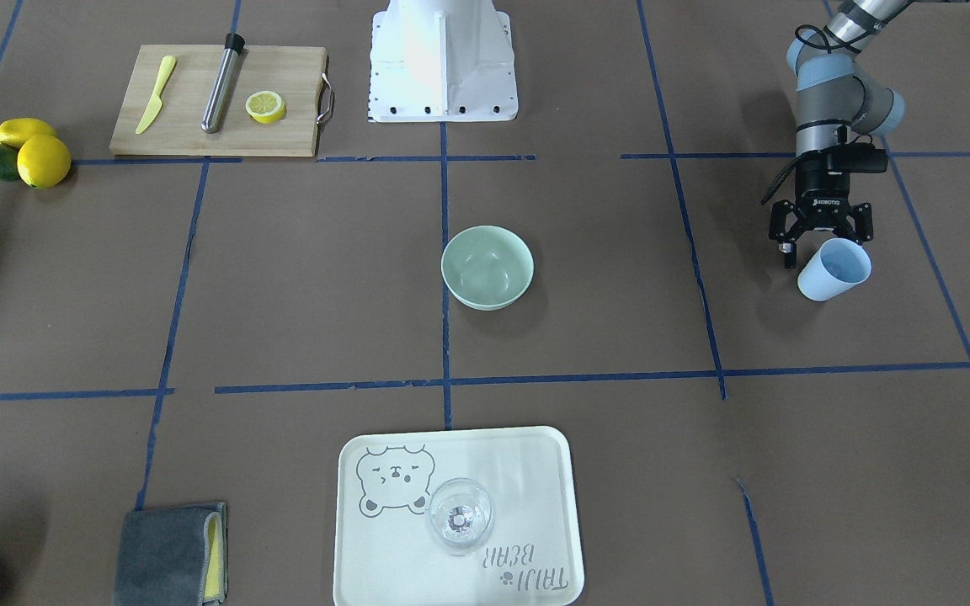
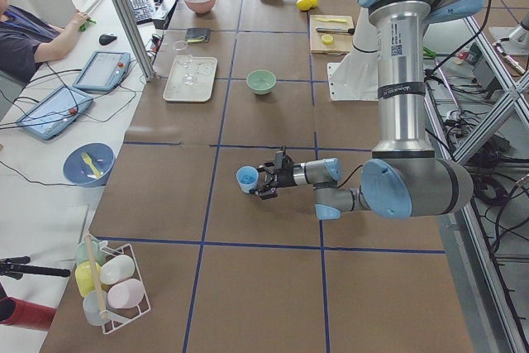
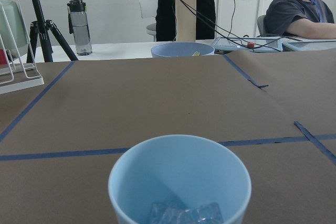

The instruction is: Pour ice into bowl

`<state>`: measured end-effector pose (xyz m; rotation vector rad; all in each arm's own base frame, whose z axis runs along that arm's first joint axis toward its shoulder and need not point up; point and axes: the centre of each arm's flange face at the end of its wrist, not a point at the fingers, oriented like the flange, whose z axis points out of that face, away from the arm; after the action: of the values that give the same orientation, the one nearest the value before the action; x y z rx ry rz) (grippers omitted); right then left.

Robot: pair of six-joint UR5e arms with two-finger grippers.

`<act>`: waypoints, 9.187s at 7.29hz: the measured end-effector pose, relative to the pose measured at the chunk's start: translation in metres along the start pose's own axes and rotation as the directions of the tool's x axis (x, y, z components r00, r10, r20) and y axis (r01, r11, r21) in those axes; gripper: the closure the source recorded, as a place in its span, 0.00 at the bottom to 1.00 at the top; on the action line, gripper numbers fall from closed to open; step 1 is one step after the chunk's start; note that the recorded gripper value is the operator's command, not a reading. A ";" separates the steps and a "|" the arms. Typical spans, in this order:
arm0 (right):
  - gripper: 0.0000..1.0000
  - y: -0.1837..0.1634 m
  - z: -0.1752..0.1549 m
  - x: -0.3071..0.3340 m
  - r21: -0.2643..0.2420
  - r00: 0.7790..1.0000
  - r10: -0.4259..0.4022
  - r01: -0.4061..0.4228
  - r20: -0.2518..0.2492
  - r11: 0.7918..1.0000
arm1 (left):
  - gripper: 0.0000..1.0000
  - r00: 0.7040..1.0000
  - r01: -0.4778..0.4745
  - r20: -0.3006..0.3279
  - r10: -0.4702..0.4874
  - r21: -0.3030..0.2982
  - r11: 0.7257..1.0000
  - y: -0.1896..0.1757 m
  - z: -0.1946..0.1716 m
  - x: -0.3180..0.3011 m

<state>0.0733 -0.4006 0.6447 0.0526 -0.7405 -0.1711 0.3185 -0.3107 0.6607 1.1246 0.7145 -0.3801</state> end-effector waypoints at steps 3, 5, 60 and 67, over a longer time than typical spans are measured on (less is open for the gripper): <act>0.00 -0.001 -0.001 0.000 0.002 1.000 -0.001 0.001 0.000 1.000 | 0.00 1.000 0.005 0.012 -0.006 0.005 1.000 -0.004 0.006 -0.004; 0.00 -0.001 -0.001 0.000 0.003 1.000 -0.002 0.002 -0.001 1.000 | 0.00 0.999 0.018 0.028 -0.019 0.013 1.000 -0.011 0.011 -0.012; 0.00 0.052 0.004 0.049 0.005 0.989 0.149 -0.149 0.009 0.989 | 1.00 -0.367 -0.930 0.218 0.904 -0.063 -0.362 -0.146 0.018 0.422; 0.00 0.051 0.004 0.050 0.004 0.990 0.138 -0.138 0.006 0.990 | 1.00 0.437 -0.854 -0.180 0.881 0.226 0.470 -0.208 0.084 0.287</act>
<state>0.1137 -0.3589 0.6869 0.0047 -0.7474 -0.0372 0.4256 -0.4504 0.3415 1.5108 0.2470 0.6774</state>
